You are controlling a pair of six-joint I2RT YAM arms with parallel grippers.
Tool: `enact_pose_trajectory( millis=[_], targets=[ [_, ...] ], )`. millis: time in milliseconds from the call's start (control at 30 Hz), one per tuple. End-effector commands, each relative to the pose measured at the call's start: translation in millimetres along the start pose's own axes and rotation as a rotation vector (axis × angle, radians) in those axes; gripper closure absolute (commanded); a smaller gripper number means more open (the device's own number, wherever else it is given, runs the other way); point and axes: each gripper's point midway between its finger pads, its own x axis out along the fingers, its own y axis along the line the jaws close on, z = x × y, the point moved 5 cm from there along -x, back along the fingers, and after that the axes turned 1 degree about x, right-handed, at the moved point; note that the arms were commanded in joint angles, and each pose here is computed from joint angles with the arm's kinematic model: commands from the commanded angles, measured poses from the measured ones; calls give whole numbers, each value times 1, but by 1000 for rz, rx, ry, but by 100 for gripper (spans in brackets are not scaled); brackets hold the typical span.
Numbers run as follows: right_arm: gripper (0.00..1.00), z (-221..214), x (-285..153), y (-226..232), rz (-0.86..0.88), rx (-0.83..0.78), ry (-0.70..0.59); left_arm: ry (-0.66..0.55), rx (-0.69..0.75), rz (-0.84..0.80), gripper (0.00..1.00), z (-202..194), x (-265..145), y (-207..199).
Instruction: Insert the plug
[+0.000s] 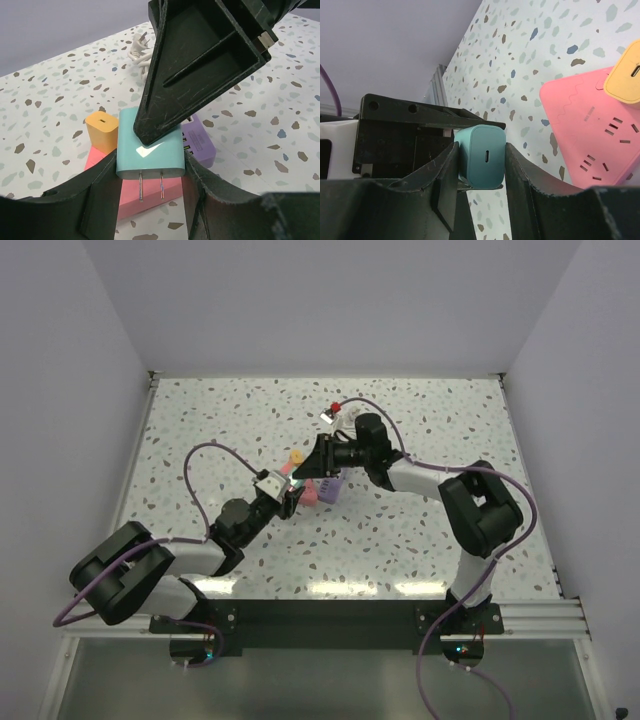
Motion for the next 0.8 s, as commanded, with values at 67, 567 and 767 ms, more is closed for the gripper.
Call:
enact_pose_trajectory(
  millis=[67, 567, 767],
  targets=[
    [100, 6, -3, 15, 33, -60, -7, -90, -9, 46, 40, 21, 2, 6],
    [100, 55, -42, -2, -224, -240, -179, -83, -68, 53, 4, 13, -21, 6],
    [100, 56, -51, -15, -372, -321, -210, -88, -137, 226, 3, 21, -35, 28]
  ],
)
